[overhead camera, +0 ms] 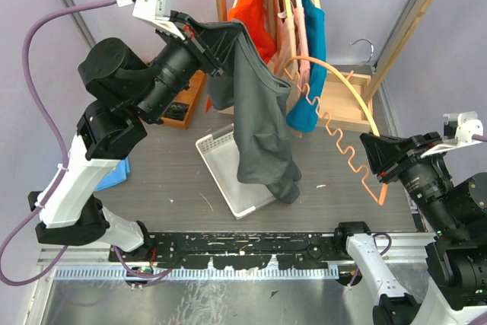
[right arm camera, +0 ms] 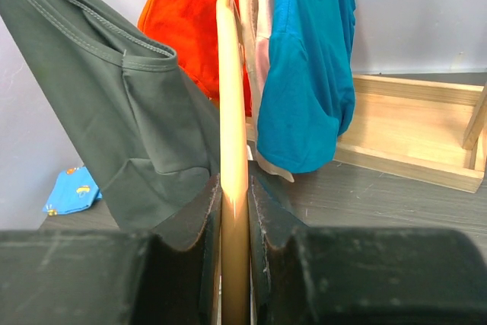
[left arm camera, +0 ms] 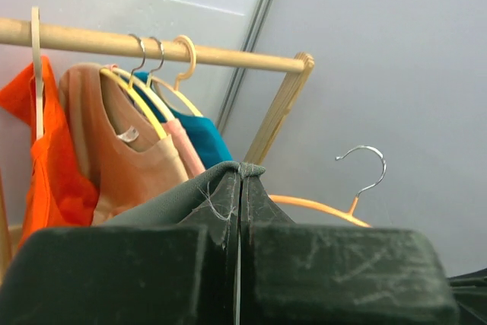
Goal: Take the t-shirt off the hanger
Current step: Remove the T-shirt from the hanger, then place the T-shirt in the bin.
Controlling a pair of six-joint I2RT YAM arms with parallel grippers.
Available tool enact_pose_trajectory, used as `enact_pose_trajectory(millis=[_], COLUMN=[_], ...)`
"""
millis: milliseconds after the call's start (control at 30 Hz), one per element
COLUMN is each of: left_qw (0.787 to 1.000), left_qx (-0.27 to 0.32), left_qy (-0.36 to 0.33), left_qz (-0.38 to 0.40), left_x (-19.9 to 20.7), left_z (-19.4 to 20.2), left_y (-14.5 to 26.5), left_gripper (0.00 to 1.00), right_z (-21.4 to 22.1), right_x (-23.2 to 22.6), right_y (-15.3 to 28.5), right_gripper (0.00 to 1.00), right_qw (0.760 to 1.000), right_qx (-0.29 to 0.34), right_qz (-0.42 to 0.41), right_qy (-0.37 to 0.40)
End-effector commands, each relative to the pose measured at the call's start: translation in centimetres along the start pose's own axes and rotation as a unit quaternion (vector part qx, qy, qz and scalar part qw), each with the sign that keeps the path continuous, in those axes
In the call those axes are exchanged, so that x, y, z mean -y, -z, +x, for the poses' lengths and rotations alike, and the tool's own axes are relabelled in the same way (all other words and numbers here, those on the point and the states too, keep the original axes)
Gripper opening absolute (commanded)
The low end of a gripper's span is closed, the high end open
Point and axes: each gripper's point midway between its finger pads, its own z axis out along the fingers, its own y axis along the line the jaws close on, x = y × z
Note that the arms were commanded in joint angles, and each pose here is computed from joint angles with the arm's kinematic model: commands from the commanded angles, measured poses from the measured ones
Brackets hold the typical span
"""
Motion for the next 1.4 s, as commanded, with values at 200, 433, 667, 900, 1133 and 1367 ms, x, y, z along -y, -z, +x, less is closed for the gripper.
enact_pose_trajectory(millis=[200, 433, 667, 900, 1133, 1367], left_qw=[0.993, 0.991, 0.99, 0.988, 0.987, 0.987], left_qx=[0.112, 0.131, 0.139, 0.152, 0.161, 0.16], left_qy=[0.009, -0.001, -0.003, -0.018, -0.021, -0.02], left_qz=[0.021, 0.011, -0.003, -0.016, -0.02, -0.019], left_x=[1.3, 1.0, 0.5, -0.1, -0.3, -0.2], left_z=[-7.0, -8.0, -8.2, -9.0, -9.7, -9.5], left_y=[0.0, -0.2, -0.1, 0.3, 0.7, 0.5], left_gripper=[0.0, 0.0, 0.0, 0.0, 0.0, 0.0], right_z=[-2.8, -2.9, -3.1, -3.3, -3.3, -3.3], right_x=[-0.3, -0.2, -0.2, -0.3, -0.3, -0.4], right_y=[-0.1, -0.3, -0.6, -0.7, -1.0, -1.0], right_gripper=[0.01, 0.01, 0.01, 0.01, 0.01, 0.01], right_qw=[0.998, 0.998, 0.998, 0.998, 0.998, 0.998], right_qx=[0.061, 0.062, 0.061, 0.061, 0.059, 0.059], right_qz=[-0.001, 0.0, -0.001, -0.005, -0.007, -0.008], right_qy=[0.008, 0.011, 0.015, 0.017, 0.018, 0.019])
